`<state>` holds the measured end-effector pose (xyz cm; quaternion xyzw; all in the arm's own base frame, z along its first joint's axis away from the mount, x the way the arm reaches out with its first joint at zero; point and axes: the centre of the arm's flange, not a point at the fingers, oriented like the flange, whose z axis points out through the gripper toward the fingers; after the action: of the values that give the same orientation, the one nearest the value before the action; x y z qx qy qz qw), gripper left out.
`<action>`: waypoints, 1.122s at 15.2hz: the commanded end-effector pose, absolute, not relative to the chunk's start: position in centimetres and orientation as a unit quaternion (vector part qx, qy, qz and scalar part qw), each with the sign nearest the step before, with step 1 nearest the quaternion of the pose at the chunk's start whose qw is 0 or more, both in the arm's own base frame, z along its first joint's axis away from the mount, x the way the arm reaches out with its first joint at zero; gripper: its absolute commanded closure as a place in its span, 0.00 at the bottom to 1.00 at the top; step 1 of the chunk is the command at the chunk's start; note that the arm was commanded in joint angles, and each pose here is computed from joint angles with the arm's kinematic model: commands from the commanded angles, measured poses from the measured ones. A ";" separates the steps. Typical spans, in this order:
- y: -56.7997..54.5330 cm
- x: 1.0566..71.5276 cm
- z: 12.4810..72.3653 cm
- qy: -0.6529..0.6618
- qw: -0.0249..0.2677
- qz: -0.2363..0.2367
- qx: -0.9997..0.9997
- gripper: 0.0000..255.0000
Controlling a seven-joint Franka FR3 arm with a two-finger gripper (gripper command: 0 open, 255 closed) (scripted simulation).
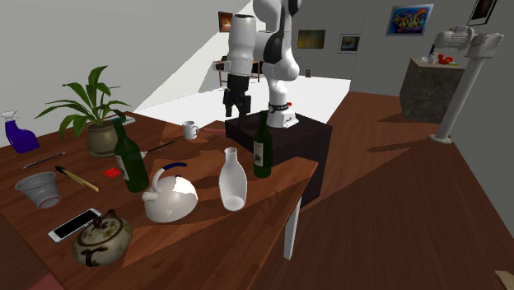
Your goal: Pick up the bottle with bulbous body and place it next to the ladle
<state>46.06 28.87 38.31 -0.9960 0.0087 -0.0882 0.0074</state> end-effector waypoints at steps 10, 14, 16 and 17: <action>36.1 50.9 29.9 0.018 0.003 -0.098 -0.995 0.00; 36.1 51.3 27.8 0.018 0.003 -0.098 -0.995 0.00; 36.1 51.5 27.0 0.018 0.003 -0.098 -0.995 0.00; 36.1 51.5 27.0 0.018 0.003 -0.098 -0.995 0.00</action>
<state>51.41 36.07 27.15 -0.9951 0.0184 -0.0973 0.0024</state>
